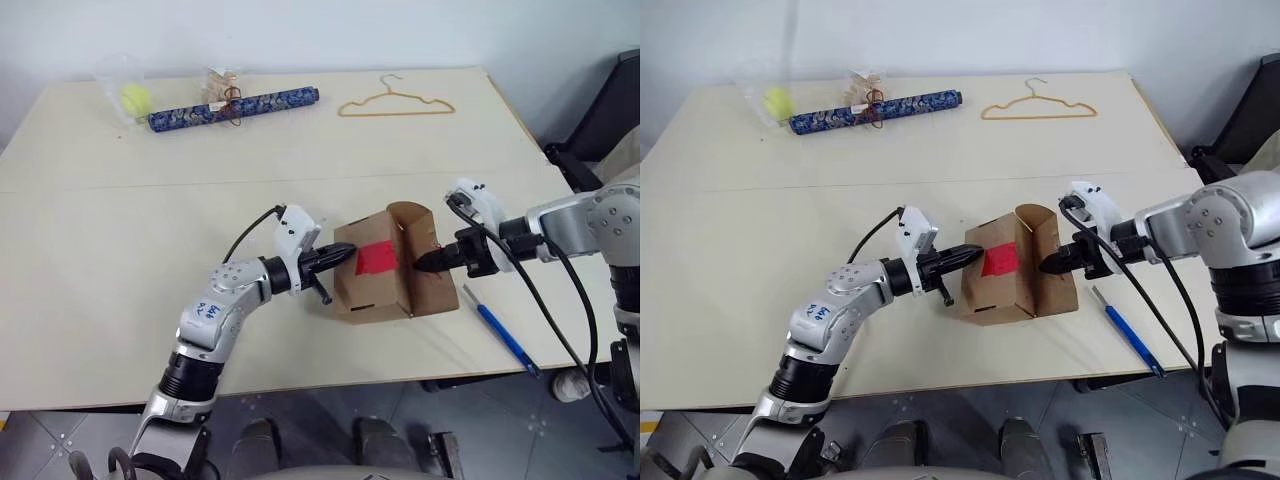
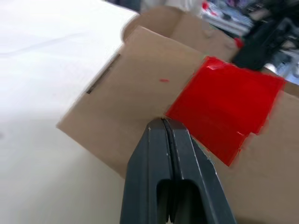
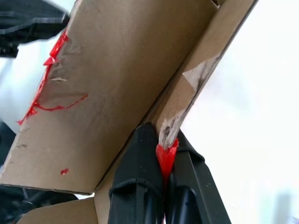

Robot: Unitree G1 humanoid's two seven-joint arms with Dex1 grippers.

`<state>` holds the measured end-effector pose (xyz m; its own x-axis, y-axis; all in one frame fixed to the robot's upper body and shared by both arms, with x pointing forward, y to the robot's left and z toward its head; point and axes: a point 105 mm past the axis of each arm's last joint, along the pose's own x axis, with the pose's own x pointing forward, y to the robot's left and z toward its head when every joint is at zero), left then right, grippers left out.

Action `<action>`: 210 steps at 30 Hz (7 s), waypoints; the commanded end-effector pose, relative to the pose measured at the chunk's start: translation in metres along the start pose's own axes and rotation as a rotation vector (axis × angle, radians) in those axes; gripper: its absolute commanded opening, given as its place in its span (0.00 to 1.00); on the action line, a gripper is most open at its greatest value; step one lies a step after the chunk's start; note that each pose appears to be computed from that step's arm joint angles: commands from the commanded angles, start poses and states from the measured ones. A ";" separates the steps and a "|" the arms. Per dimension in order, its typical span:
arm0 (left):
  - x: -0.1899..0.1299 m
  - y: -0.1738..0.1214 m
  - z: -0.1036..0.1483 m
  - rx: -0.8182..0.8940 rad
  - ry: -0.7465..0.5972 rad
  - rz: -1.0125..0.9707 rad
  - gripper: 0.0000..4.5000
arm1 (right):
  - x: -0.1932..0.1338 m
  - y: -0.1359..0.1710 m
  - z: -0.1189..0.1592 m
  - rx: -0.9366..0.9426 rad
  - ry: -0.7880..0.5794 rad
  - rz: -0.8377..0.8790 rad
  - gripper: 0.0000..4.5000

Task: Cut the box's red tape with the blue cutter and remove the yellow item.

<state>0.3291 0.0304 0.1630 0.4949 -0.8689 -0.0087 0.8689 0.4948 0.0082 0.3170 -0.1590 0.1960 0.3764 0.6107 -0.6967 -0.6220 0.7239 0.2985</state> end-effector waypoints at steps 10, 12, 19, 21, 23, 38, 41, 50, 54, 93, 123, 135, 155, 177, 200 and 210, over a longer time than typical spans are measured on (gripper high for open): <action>0.002 -0.015 -0.017 0.097 0.080 -0.068 0.00 | -0.013 0.004 0.032 -0.061 0.000 -0.073 0.00; 0.001 -0.013 -0.021 0.101 0.098 -0.065 0.00 | -0.013 0.006 0.039 -0.075 0.001 -0.085 0.00; 0.000 -0.009 -0.022 0.103 0.106 -0.038 0.00 | -0.013 0.014 0.053 -0.159 0.023 -0.148 0.00; 0.003 -0.010 -0.020 0.100 0.089 -0.036 0.00 | -0.013 0.014 0.055 -0.204 0.039 -0.199 0.00; 0.008 -0.012 -0.019 0.095 0.080 -0.035 0.00 | -0.015 0.010 0.057 -0.268 0.052 -0.262 0.00; 0.027 -0.008 -0.023 0.097 0.129 -0.022 0.00 | -0.027 0.029 0.072 -0.463 0.067 -0.308 0.00; 0.025 -0.005 -0.022 0.105 0.128 -0.011 0.00 | -0.026 0.032 0.074 -0.473 0.065 -0.302 0.00; 0.027 0.000 -0.016 0.103 0.099 0.034 0.00 | -0.015 0.030 0.068 -0.474 0.082 -0.282 0.00; 0.022 0.005 -0.017 0.112 0.111 0.063 0.00 | -0.013 0.024 0.067 -0.463 0.070 -0.301 0.00; 0.033 -0.014 0.037 0.261 0.044 -0.057 0.00 | -0.012 0.019 0.074 -0.539 0.042 -0.357 0.00; -0.036 0.013 0.013 0.203 0.181 0.073 0.00 | -0.028 -0.016 0.062 -0.349 0.050 -0.385 0.00; -0.049 0.018 0.003 0.177 0.240 0.124 0.00 | -0.014 -0.015 0.054 -0.297 0.032 -0.359 0.00; -0.071 0.027 -0.016 0.122 0.271 0.186 0.51 | -0.029 -0.013 0.053 -0.242 -0.109 -0.282 0.45; -0.242 0.071 -0.012 0.228 0.312 0.293 0.99 | -0.088 0.028 0.035 -0.594 -0.774 0.318 0.99; -0.051 0.008 0.068 0.222 0.359 -0.304 0.99 | -0.105 0.007 -0.007 -0.882 -0.700 0.060 0.99; 0.020 0.024 0.012 0.485 0.577 -0.264 0.99 | -0.107 0.021 -0.023 -0.818 -0.668 0.039 0.99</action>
<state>0.3547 0.0241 0.1700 0.2768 -0.7716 -0.5727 0.9490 0.1260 0.2889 0.2557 -0.2187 0.2470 0.4842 0.8627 -0.1461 -0.8417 0.4137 -0.3471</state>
